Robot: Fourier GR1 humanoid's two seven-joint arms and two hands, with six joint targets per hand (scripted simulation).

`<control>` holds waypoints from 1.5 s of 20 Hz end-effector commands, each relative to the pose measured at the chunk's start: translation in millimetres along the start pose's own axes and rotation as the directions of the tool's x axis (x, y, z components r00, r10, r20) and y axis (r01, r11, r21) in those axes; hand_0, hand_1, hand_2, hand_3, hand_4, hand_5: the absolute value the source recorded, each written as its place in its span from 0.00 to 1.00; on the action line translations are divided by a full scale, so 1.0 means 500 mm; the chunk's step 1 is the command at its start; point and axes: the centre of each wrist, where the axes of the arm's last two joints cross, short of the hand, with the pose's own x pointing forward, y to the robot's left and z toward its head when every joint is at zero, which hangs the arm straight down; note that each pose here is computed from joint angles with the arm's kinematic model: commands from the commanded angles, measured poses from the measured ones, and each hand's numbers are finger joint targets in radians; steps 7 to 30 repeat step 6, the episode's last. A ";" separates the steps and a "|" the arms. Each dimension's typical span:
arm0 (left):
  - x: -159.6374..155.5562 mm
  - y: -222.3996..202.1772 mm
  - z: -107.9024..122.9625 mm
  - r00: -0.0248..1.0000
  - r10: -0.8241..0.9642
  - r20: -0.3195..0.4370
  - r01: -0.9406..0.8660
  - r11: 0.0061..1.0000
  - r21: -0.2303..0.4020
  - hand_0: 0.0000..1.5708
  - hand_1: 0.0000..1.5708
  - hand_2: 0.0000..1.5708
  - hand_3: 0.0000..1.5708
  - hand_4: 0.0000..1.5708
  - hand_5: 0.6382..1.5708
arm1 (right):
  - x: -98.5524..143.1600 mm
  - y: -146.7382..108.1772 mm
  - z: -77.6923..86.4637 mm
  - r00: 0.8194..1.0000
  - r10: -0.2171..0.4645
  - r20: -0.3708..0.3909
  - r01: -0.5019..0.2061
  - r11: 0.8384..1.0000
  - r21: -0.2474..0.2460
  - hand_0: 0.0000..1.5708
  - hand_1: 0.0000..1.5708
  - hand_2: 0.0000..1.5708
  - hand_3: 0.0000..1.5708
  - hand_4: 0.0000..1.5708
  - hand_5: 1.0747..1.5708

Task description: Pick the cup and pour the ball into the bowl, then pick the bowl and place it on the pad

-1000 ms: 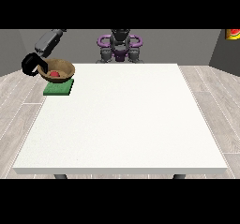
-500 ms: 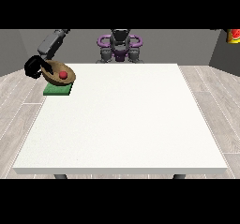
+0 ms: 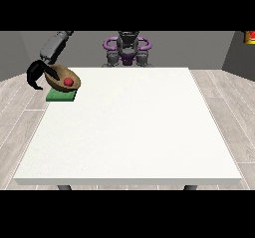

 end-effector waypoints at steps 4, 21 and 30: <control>-0.063 -0.084 0.008 0.997 0.030 -0.068 -0.032 0.999 -0.027 0.00 0.00 0.00 0.00 0.76 1.00 | 0.005 -0.062 -0.005 0.994 0.086 -0.068 -0.081 0.995 0.065 0.00 0.00 0.00 0.00 0.00 0.66; -0.108 -0.058 0.038 0.987 -0.002 -0.159 0.000 1.000 -0.013 0.00 0.00 0.00 0.00 0.76 1.00 | 0.029 0.015 -0.002 0.992 0.107 -0.065 -0.101 0.991 0.091 0.00 0.00 0.00 0.00 0.13 0.61; -0.108 -0.058 0.038 0.987 -0.002 -0.159 0.000 1.000 -0.013 0.00 0.00 0.00 0.00 0.76 1.00 | 0.029 0.015 -0.002 0.992 0.107 -0.065 -0.101 0.991 0.091 0.00 0.00 0.00 0.00 0.13 0.61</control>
